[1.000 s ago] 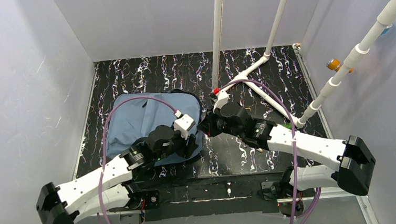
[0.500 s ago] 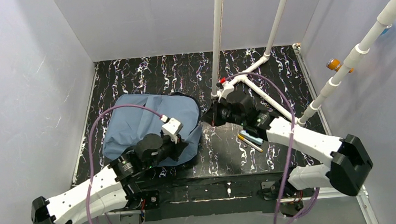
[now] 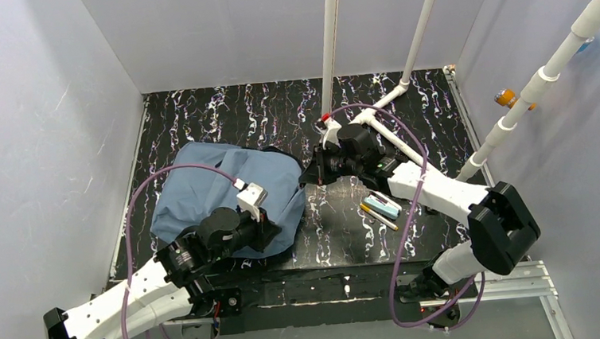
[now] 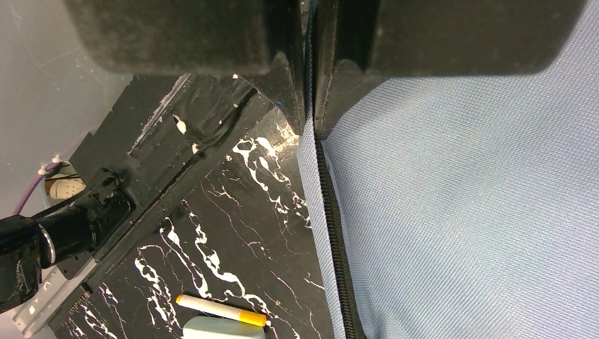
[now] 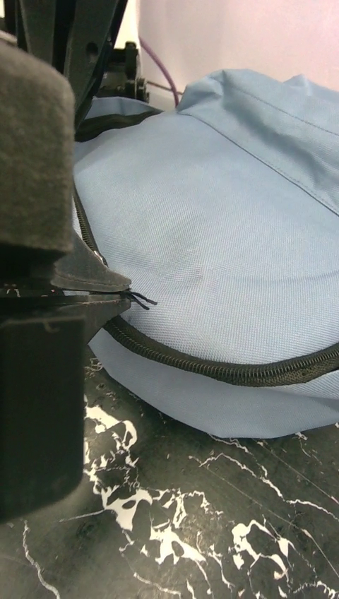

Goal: Pack the student bag
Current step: Zip the student bag at the center of the board.

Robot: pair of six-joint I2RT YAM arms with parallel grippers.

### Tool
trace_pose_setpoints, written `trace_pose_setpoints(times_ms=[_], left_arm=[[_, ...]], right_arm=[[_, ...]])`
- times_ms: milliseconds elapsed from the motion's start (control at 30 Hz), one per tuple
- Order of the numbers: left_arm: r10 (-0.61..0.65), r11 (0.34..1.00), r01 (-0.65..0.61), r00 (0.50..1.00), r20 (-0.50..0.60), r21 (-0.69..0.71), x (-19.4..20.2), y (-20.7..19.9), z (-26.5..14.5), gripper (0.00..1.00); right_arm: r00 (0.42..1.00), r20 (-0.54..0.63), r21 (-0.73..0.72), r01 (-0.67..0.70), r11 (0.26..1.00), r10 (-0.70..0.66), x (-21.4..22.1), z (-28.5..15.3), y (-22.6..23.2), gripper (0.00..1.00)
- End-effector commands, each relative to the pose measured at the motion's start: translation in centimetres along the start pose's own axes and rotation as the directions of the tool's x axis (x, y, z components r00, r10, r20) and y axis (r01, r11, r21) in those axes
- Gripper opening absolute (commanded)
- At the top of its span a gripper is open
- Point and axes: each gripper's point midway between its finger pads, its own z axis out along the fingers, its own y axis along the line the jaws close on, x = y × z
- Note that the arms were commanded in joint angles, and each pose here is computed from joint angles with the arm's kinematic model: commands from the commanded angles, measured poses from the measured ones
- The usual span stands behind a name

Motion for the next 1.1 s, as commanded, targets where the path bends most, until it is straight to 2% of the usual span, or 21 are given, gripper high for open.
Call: trace_pose_setpoints(times_ms=[0,67,133,167,233,333,400,500,600,700,767,800,867,933,1000,1067], left_arm=[[-0.023,0.974,0.077,0.969,-0.244,0.213,5.2,-4.1,-3.1,0.00],[-0.006,0.982,0.047,0.976,-0.218,0.184,4.5,-3.5,-3.0,0.12],[0.053,0.989,-0.025,0.981,-0.187,0.144,3.4,-2.7,-2.4,0.37],[0.076,0.992,-0.057,0.983,-0.167,0.115,2.5,-2.3,-2.0,0.46],[0.120,0.991,-0.111,0.985,-0.124,0.079,0.4,-2.1,-0.7,0.57],[0.123,0.989,-0.129,0.989,-0.084,-0.070,-2.6,-0.7,1.4,0.57],[0.029,0.975,-0.037,0.999,-0.041,-0.220,-4.5,0.8,1.9,0.50],[-0.176,0.875,0.175,0.984,0.040,-0.452,-5.1,3.7,0.6,0.48],[-0.292,0.753,0.308,0.948,0.123,-0.582,-4.0,6.1,-2.1,0.52],[-0.323,0.703,0.387,0.921,0.216,-0.596,-3.6,7.5,-4.6,0.71],[-0.327,0.683,0.434,0.901,0.286,-0.587,-4.5,8.1,-6.8,0.92],[-0.339,0.650,0.465,0.885,0.319,-0.601,-4.6,8.6,-8.0,0.97],[-0.388,0.524,0.549,0.834,0.391,-0.651,-4.1,9.8,-11.0,0.98],[-0.408,0.413,0.568,0.814,0.414,-0.712,-3.1,10.8,-13.3,0.98],[-0.406,0.364,0.542,0.824,0.395,-0.757,-2.5,11.2,-14.0,0.98],[-0.421,0.344,0.520,0.830,0.367,-0.782,-2.0,11.7,-13.2,0.98]], right_arm=[[0.895,0.376,0.344,0.105,0.933,-0.240,-12.9,-5.6,-4.9,0.01],[0.903,0.357,0.310,0.126,0.942,-0.238,-12.5,-6.5,-3.4,0.01],[0.915,0.341,0.252,0.130,0.959,-0.214,-11.5,-6.5,-1.6,0.01],[0.925,0.328,0.198,0.133,0.971,-0.194,-10.5,-6.3,-0.3,0.01],[0.939,0.302,0.128,0.129,0.983,-0.163,-8.4,-5.7,1.7,0.01],[0.948,0.294,0.082,0.105,0.991,-0.124,-6.2,-5.6,3.3,0.01],[0.950,0.298,0.071,0.081,0.994,-0.098,-5.5,-5.8,3.3,0.01],[0.951,0.294,0.080,0.075,0.994,-0.096,-5.0,-6.2,3.0,0.01],[0.954,0.272,0.096,0.101,0.990,-0.124,-4.2,-6.2,2.5,0.01],[0.960,0.246,0.092,0.113,0.989,-0.133,-3.3,-5.7,2.1,0.01],[0.963,0.236,0.080,0.117,0.990,-0.133,-2.9,-5.5,2.1,0.01],[0.963,0.233,0.075,0.118,0.990,-0.132,-2.8,-5.4,2.1,0.01],[0.965,0.227,0.069,0.119,0.990,-0.132,-2.7,-5.2,2.2,0.01],[0.966,0.223,0.066,0.123,0.990,-0.135,-2.6,-5.1,2.2,0.01],[0.966,0.218,0.064,0.127,0.990,-0.139,-2.6,-5.0,2.2,0.01],[0.966,0.216,0.061,0.132,0.989,-0.143,-2.6,-5.1,2.3,0.01]])
